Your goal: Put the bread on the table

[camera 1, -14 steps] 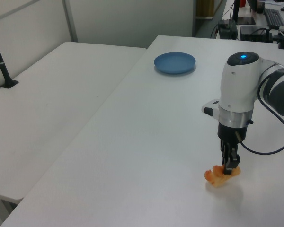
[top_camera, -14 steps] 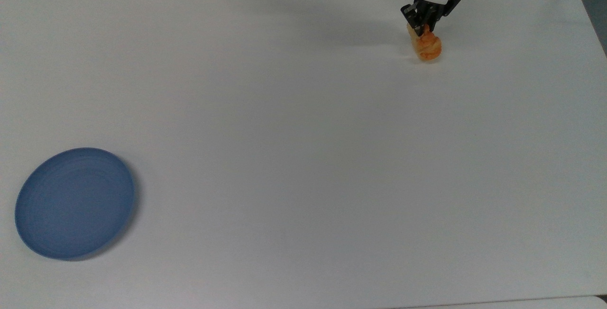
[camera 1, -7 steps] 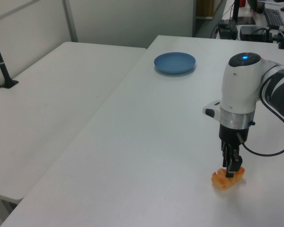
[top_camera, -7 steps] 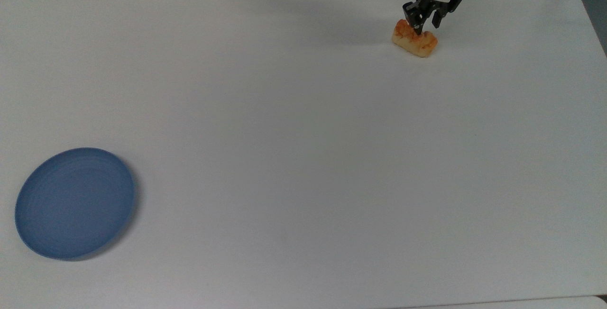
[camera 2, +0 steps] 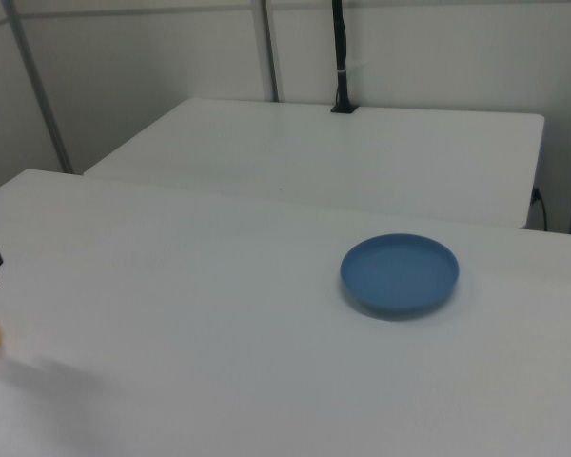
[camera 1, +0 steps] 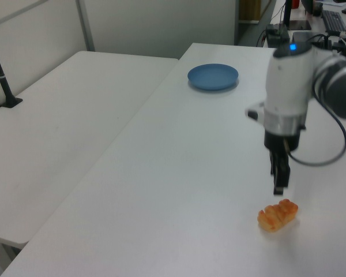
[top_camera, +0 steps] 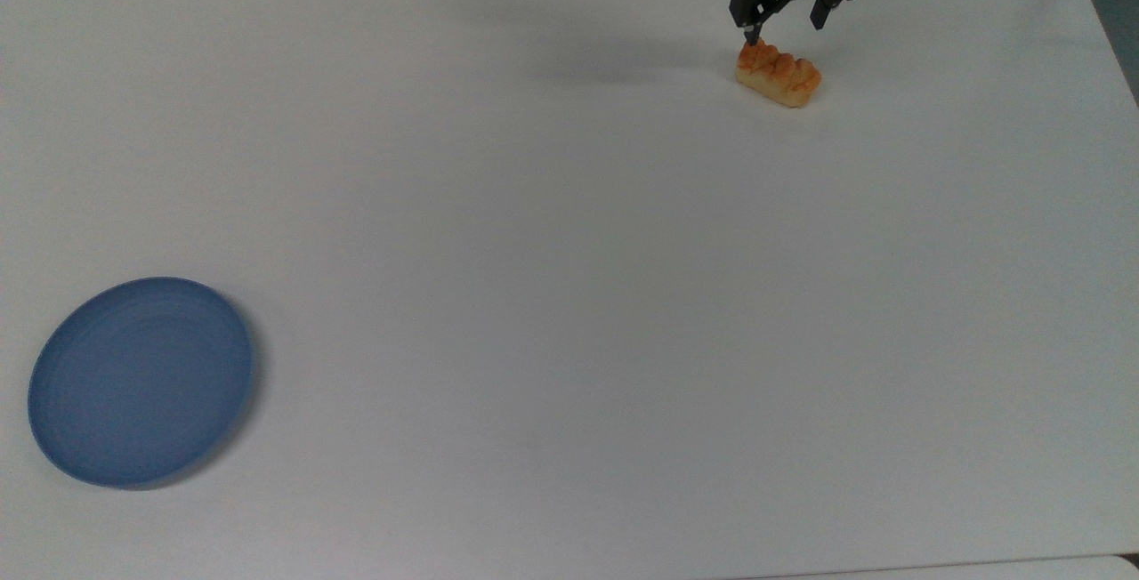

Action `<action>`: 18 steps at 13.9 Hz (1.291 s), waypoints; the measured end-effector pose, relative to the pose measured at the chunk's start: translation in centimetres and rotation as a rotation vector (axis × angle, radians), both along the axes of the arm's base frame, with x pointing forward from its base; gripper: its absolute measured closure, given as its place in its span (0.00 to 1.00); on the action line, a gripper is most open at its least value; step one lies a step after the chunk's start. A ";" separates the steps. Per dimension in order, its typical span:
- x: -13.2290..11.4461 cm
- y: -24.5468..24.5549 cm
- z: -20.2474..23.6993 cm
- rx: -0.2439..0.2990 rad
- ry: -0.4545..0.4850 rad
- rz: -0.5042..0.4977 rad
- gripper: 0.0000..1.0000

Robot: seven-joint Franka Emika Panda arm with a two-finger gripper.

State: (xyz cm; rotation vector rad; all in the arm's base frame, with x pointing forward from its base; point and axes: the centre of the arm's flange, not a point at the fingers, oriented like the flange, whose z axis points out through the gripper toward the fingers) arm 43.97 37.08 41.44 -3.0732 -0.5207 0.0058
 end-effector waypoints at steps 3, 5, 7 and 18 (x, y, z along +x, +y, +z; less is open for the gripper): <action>3.0 -4.2 7.1 -0.015 -0.042 -0.101 0.00; 4.8 -7.6 10.8 -0.027 -0.051 -0.174 0.00; 7.5 -12.9 14.8 -0.010 -0.055 -0.287 0.00; 12.4 -30.0 20.2 0.079 -0.121 -0.331 0.00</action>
